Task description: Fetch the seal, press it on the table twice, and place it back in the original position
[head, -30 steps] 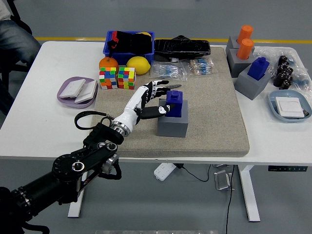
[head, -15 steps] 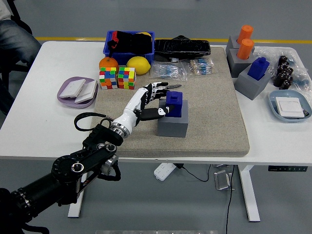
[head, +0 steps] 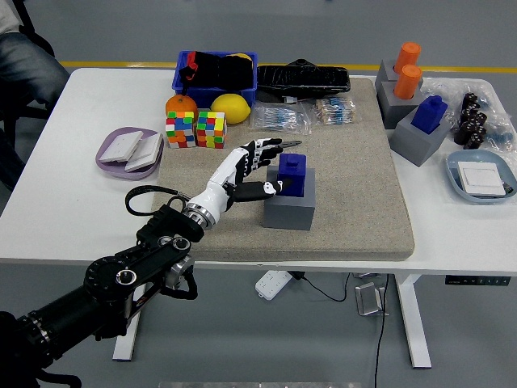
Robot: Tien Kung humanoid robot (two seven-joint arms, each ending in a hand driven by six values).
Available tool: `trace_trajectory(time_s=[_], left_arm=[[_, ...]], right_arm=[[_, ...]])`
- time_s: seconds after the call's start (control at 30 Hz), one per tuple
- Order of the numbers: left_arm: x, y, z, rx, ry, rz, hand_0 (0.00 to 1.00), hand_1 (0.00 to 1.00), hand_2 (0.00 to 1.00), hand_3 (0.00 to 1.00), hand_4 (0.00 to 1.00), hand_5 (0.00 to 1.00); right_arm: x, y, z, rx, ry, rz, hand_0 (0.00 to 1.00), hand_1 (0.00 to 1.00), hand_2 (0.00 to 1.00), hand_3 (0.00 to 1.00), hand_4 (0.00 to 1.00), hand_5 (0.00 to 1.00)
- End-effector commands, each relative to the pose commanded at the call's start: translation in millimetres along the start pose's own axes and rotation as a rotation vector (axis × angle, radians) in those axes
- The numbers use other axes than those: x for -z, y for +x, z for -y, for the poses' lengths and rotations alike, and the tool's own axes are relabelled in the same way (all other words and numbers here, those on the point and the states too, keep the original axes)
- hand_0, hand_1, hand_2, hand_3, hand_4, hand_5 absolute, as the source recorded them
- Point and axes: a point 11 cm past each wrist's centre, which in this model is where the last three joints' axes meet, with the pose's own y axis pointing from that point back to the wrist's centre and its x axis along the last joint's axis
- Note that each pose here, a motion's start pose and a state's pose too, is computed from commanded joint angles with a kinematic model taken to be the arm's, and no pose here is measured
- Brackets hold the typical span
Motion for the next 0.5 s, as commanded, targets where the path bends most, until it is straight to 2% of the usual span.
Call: trace_trajectory(time_s=[0.47, 0.5], left_arm=[[-5.0, 0.2, 1.6, -0.005, -0.014, 0.012, 0.931, 0.925, 0.894, 0.895, 0.998, 0.002], [-5.2, 0.3, 1.6, -0.007, -0.015, 0.013, 0.922, 0.888, 0.863, 0.877, 0.981, 0.002]], right_arm=[[0.9, 0.6, -0.2, -0.001, 0.002, 0.002, 0.884, 0.748, 0.732, 0.746, 0.831, 0.519], [0.9, 0.6, -0.2, -0.001, 0.002, 0.002, 0.884, 0.748, 0.732, 0.745, 0.832, 0.519]])
